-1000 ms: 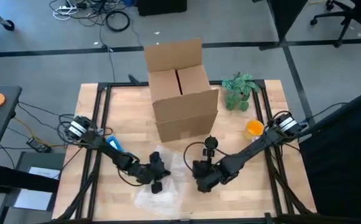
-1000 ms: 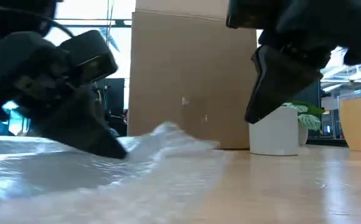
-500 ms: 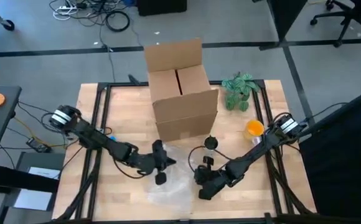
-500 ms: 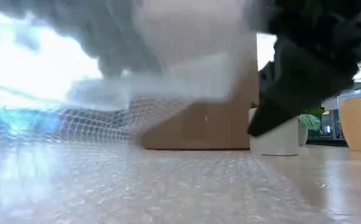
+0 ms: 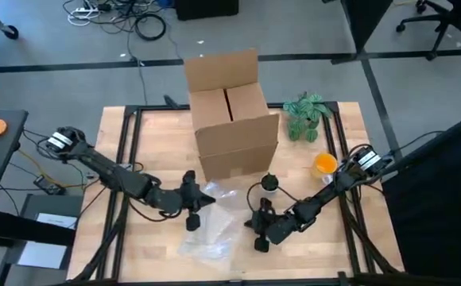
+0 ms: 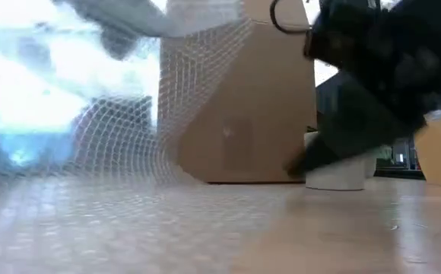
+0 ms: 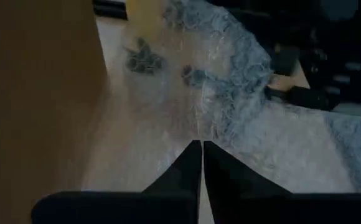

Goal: Wrap mug
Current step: Prepare the bubble wrap

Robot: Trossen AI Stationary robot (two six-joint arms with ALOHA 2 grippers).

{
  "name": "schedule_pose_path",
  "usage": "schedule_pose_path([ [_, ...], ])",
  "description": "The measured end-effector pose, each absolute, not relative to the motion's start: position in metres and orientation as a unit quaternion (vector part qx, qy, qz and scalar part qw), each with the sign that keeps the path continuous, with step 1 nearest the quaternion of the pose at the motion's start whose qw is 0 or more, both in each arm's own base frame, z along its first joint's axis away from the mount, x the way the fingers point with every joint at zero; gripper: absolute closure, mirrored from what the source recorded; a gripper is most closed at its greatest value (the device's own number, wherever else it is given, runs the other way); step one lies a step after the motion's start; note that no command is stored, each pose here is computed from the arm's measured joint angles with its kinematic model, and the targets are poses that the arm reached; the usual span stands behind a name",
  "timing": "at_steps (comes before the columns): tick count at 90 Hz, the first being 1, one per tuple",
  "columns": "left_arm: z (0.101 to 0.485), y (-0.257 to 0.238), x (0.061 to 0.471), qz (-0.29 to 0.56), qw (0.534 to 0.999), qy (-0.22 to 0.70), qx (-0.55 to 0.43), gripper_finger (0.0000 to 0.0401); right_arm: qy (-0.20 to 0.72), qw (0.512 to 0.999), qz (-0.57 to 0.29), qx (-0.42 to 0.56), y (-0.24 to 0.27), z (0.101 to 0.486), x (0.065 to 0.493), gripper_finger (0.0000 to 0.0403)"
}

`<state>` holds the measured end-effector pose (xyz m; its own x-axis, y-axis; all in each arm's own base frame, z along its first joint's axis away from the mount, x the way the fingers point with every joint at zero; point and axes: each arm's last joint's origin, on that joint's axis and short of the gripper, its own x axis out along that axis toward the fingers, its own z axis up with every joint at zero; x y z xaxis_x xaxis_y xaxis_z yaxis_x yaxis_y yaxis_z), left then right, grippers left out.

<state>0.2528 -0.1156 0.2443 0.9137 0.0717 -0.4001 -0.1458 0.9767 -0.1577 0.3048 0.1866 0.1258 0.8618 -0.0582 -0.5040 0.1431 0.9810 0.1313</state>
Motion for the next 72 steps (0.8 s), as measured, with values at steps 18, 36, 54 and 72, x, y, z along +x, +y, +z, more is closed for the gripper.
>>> schedule_pose_path([
  [18, 0.247, -0.116, 0.254, 0.064, 0.976, 0.182, -0.101, 0.0401, 0.248, 0.964, -0.067, 0.065, 0.182, 0.105, 0.332, 0.0403],
  [36, 0.249, -0.116, 0.254, 0.063, 0.977, 0.178, -0.1, 0.0401, 0.276, 0.959, -0.05, 0.052, 0.191, 0.088, 0.356, 0.0403],
  [54, 0.265, -0.114, 0.244, 0.047, 0.984, 0.153, -0.082, 0.0401, 0.365, 0.927, -0.064, 0.056, 0.196, 0.096, 0.339, 0.0403],
  [72, 0.257, -0.115, 0.233, 0.044, 0.979, 0.173, -0.096, 0.0401, 0.451, 0.889, -0.069, 0.03, 0.201, 0.127, 0.3, 0.0403],
])
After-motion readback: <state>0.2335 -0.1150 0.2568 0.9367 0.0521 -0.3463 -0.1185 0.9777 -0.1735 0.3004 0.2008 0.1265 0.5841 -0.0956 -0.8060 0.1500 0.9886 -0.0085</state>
